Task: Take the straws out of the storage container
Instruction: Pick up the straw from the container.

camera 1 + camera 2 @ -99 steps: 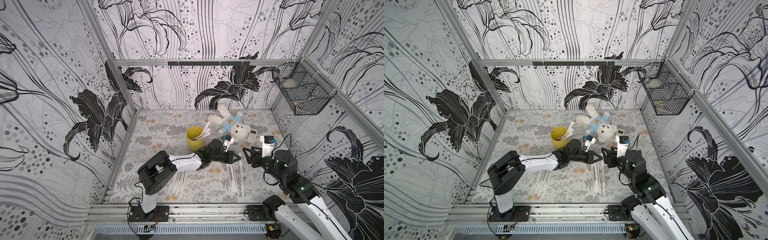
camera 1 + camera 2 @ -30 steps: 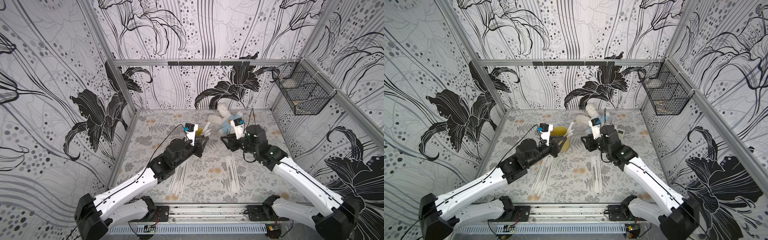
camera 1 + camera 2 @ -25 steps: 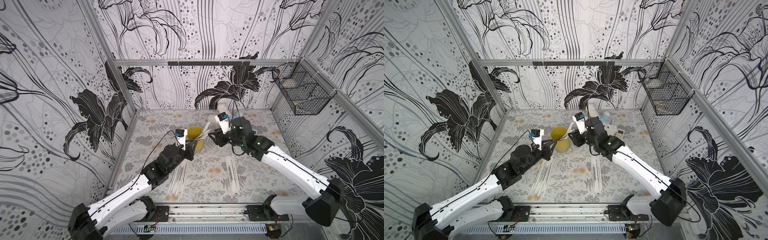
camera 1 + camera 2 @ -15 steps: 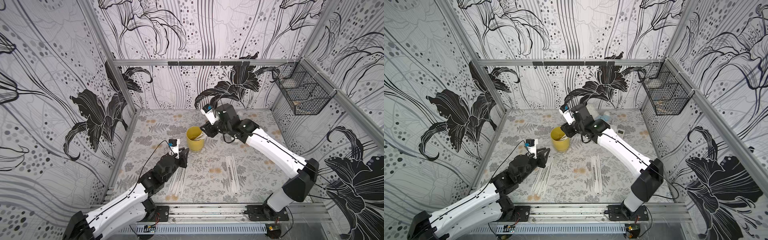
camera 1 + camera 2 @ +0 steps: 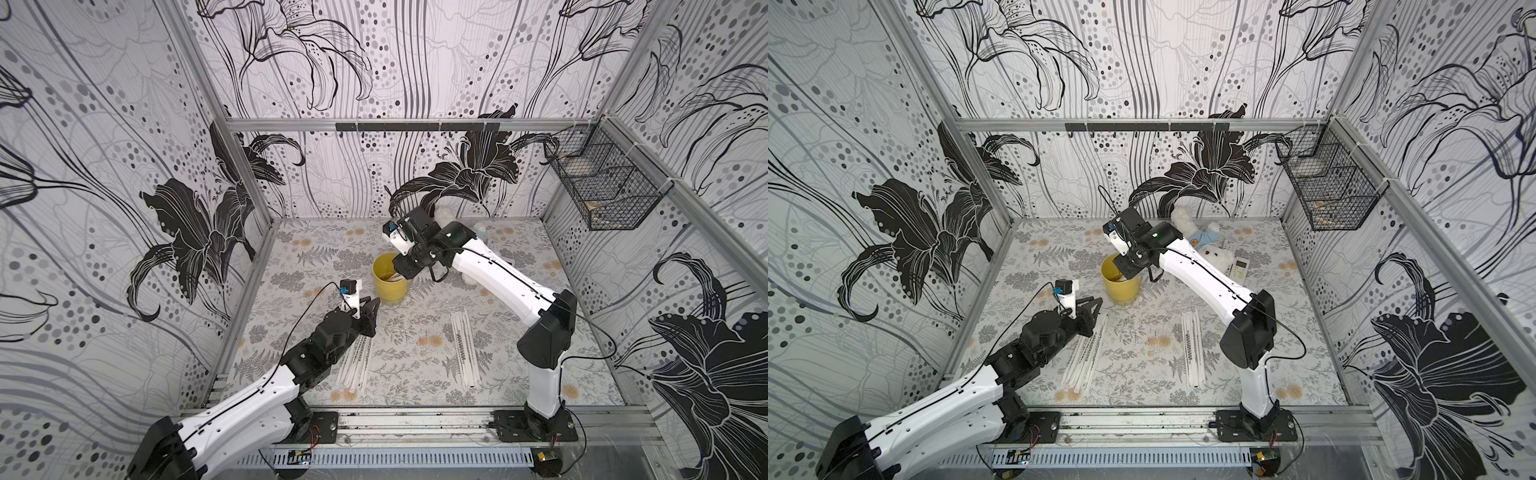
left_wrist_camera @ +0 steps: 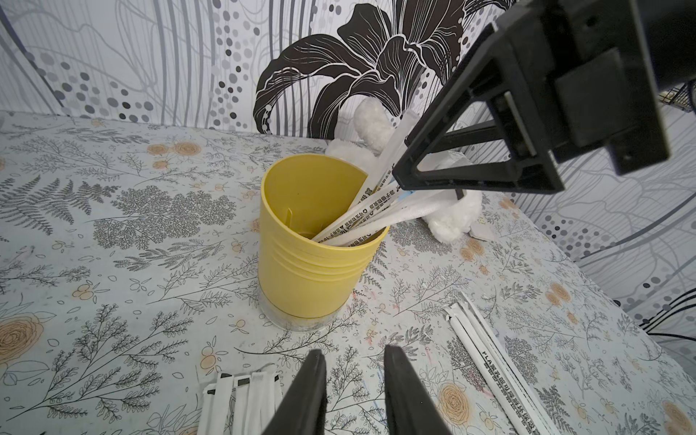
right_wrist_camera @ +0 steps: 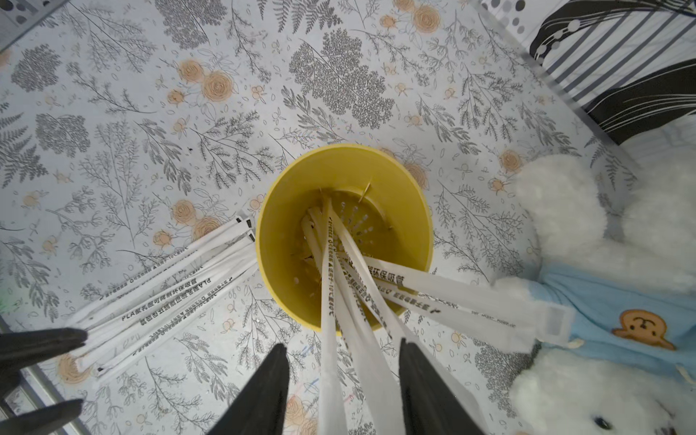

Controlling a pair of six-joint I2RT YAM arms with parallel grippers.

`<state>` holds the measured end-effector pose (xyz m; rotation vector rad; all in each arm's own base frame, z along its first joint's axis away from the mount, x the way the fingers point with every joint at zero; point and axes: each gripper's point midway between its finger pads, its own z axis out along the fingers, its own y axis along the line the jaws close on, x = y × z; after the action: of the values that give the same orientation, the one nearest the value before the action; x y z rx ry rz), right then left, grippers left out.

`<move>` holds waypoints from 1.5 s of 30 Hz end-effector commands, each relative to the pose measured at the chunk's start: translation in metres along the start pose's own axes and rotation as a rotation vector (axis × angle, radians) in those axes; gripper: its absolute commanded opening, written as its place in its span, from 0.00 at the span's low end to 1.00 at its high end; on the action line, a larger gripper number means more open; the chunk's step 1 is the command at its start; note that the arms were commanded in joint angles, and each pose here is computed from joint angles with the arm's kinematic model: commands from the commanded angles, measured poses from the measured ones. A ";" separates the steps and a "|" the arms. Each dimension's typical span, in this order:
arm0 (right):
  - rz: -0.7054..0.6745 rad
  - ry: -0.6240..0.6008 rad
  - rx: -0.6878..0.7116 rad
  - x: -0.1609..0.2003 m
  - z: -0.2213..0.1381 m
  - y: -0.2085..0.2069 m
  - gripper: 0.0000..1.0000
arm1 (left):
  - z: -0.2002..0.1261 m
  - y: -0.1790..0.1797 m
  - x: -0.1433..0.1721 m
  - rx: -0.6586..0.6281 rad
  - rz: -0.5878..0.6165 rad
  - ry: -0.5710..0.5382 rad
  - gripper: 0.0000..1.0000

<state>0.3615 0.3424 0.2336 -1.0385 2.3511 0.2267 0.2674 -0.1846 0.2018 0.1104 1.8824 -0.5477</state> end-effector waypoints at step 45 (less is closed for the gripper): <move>-0.009 0.198 -0.010 0.036 0.030 0.017 0.33 | 0.003 -0.010 0.005 0.063 0.029 0.021 0.36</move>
<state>0.3504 0.3468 0.1979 -1.1167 2.4690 0.1586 0.2638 -0.1957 0.1971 0.1774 1.8981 -0.5864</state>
